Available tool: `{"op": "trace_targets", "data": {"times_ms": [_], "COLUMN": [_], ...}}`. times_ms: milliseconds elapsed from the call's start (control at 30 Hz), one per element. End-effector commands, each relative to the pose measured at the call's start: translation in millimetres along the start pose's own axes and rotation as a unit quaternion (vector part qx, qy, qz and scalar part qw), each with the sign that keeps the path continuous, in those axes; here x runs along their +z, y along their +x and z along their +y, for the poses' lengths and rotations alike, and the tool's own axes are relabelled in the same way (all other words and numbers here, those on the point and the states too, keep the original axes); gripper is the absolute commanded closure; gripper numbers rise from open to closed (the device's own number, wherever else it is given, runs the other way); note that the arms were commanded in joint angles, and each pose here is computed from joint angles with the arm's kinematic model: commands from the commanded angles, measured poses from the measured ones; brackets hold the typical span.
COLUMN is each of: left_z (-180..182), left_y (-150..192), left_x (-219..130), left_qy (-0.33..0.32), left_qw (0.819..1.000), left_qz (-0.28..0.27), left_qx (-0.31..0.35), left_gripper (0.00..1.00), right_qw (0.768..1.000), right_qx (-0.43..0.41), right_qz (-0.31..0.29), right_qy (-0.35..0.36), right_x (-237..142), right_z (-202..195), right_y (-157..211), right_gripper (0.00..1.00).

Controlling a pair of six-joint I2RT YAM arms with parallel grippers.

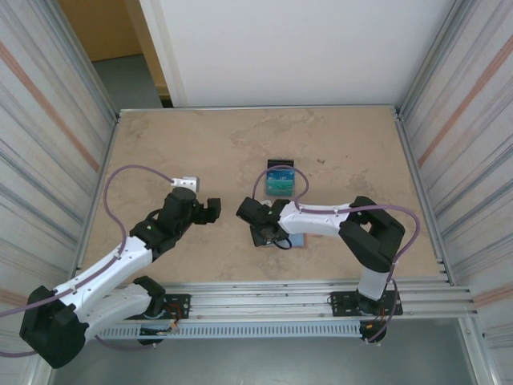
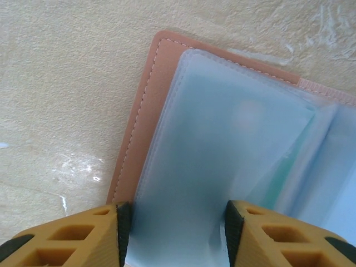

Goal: Take the credit cards out of the card holder

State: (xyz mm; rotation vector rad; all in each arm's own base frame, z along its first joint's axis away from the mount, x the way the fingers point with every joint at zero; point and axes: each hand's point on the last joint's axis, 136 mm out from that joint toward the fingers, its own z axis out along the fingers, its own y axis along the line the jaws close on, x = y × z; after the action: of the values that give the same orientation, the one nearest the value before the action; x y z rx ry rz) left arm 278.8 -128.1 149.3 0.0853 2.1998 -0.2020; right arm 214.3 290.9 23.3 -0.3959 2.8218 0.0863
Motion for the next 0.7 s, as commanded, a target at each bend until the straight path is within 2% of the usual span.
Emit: {"op": "trace_targets", "data": {"times_ms": [0, 200, 400, 667], "left_z": [-0.7, -1.7, -2.2, -5.1], "left_y": [-10.5, -14.3, -17.3, -22.2], "left_x": [-4.7, -8.9, -12.5, -18.2], "left_qy": [0.004, 0.009, 0.011, 0.023], "left_qw": [1.000, 1.000, 1.000, 0.999], "left_qz": [-0.011, -0.015, -0.019, -0.026], "left_qx": [-0.013, -0.013, -0.013, -0.019], "left_gripper": [0.01, 0.01, 0.01, 0.01], "right_qw": [1.000, 0.999, 0.998, 0.997], "right_qx": [0.010, 0.012, 0.004, -0.012], "right_qz": [0.014, 0.002, 0.005, 0.004], "right_qy": [-0.002, -0.034, -0.058, -0.080], "right_x": [-0.3, -5.9, -4.3, -10.8], "right_z": [-8.8, -4.7, 3.5, 19.0], "right_y": [9.1, 4.3, 6.6, 7.7], "right_gripper": [0.53, 0.60, 0.62, 0.73]}}
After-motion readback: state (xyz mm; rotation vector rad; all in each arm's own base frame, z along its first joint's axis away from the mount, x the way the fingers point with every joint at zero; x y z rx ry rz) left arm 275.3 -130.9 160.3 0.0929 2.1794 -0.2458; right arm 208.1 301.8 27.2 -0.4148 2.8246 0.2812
